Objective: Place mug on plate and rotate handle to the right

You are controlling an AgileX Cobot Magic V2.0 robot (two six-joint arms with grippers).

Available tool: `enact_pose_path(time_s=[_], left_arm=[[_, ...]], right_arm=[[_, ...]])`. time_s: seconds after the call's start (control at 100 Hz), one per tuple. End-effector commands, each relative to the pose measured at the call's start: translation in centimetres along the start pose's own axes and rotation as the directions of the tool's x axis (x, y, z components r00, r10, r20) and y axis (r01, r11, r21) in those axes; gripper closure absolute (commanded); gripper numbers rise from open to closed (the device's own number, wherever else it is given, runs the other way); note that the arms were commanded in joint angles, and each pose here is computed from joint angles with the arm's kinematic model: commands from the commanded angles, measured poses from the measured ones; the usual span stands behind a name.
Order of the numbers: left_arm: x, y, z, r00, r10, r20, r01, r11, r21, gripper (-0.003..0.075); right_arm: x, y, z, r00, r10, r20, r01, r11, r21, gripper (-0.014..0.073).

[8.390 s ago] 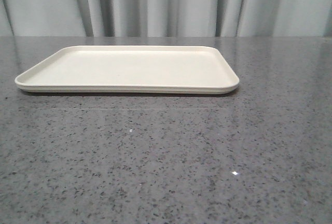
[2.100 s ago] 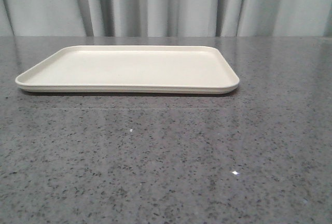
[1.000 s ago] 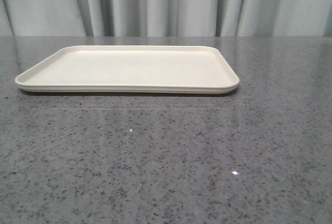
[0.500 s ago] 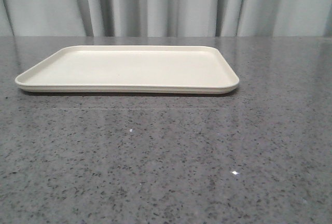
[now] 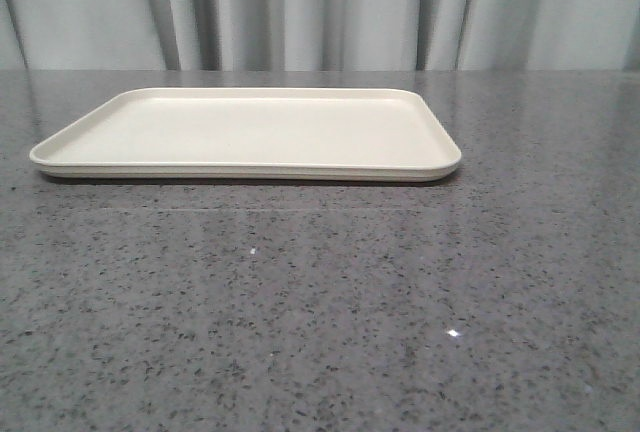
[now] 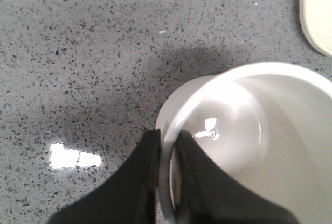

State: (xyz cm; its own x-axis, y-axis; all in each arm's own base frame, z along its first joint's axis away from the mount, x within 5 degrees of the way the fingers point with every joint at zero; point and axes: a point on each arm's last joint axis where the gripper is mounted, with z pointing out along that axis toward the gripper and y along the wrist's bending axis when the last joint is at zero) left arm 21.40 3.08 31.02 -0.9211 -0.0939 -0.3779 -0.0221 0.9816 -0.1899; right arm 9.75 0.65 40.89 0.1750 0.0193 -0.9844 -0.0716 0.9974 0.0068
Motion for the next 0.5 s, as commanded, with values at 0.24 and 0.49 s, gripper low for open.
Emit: enact_pose_path(time_s=[0.24, 0.49], left_arm=[[-1.5, -1.7, -4.2, 0.986, 0.02, 0.163, -0.031, 0.997, 0.065, 0.074], [-3.8, -3.5, -9.9, 0.946, 0.063, 0.316, -0.1, 0.99, 0.101, 0.074]], right_arm=[[-1.5, -0.3, 0.1, 0.996, -0.02, 0.082, 0.017, 0.999, 0.03, 0.0171], [-1.5, -0.3, 0.1, 0.996, -0.02, 0.082, 0.017, 0.999, 0.03, 0.0171]])
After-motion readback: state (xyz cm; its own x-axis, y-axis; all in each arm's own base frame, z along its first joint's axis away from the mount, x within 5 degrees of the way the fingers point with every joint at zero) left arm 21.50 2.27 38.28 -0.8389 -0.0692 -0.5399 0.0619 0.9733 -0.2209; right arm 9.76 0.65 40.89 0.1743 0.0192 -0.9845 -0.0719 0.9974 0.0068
